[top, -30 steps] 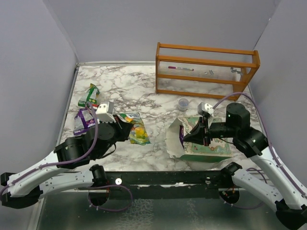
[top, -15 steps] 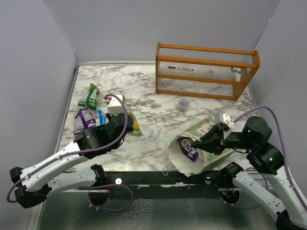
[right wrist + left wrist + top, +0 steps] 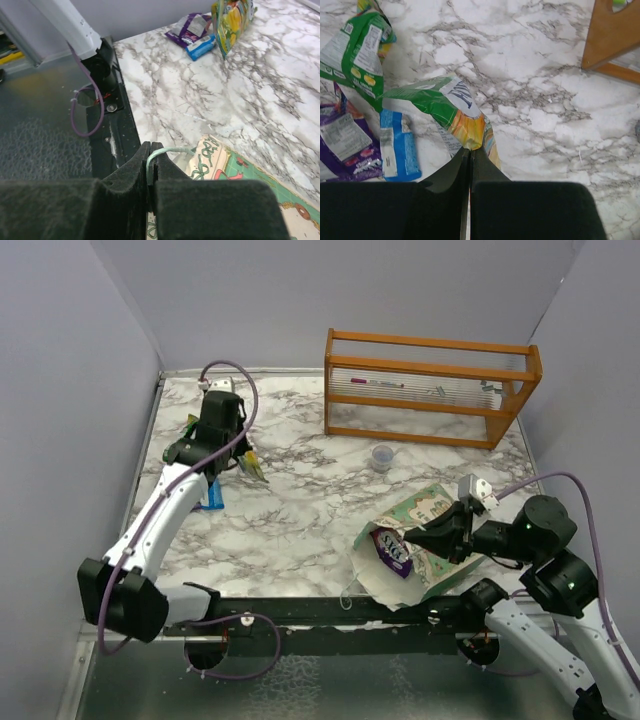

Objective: Take the snacks out of the paper bag
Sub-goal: Place the snack at the center of the board.

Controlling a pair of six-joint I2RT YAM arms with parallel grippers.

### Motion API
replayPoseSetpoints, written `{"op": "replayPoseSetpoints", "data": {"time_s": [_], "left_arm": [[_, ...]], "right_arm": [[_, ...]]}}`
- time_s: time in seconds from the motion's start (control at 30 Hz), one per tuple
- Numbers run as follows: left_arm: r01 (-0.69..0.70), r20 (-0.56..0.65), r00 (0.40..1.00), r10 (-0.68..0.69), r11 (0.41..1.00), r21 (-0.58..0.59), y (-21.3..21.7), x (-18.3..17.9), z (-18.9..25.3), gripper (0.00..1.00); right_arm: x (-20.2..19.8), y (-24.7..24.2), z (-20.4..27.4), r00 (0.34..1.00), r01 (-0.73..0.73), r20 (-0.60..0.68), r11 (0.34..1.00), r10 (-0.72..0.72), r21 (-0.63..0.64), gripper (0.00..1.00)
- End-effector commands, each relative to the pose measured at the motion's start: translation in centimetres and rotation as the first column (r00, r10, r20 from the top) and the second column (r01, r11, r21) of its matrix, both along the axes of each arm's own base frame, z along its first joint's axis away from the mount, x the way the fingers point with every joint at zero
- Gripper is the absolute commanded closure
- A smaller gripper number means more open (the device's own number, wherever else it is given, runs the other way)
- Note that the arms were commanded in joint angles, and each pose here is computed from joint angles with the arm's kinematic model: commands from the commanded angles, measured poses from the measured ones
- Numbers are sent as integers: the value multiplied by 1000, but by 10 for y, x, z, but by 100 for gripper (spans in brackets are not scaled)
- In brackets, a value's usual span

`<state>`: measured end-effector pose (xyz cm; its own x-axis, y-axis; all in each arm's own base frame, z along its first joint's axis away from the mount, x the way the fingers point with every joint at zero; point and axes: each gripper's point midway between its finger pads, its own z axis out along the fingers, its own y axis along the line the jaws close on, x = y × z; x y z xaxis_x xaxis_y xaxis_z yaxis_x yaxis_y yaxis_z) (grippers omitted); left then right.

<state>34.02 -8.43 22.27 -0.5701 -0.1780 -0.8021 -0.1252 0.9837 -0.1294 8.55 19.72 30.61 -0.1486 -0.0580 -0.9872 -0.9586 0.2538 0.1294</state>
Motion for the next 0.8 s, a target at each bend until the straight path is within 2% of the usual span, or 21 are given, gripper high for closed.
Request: {"op": "replayPoseSetpoints", "data": {"time_s": [0.0,0.2,0.3,0.37,0.5,0.6,0.67,0.77], "left_arm": [[159,66,986,-155,986,-59,-5,46,28,100],[223,-26,975,-223,974,26,17,78,-5,100],[218,-75,975,-209,966,141,38,82,-30,100],[202,-74,979,-191,963,177,47,79,-38,100],[237,-39,972,-233,960,149,45,84,-44,100],[235,-74,971,-227,964,124,52,93,-63,100],[218,-103,973,-206,969,117,60,99,-73,100],[137,-74,989,-130,986,100,84,104,-77,100]], "right_arm": [[24,-9,6,987,161,7,987,-161,20,98],[33,-16,6,970,242,-2,970,-242,33,98],[35,-16,7,968,252,-3,967,-252,36,98],[35,-16,7,968,252,-4,967,-252,36,98],[35,-17,7,967,255,0,966,-255,39,98],[36,-16,6,967,255,-4,966,-255,35,98],[36,-15,5,968,251,-8,967,-251,31,98],[37,-14,4,969,249,-11,968,-248,26,98]]}}
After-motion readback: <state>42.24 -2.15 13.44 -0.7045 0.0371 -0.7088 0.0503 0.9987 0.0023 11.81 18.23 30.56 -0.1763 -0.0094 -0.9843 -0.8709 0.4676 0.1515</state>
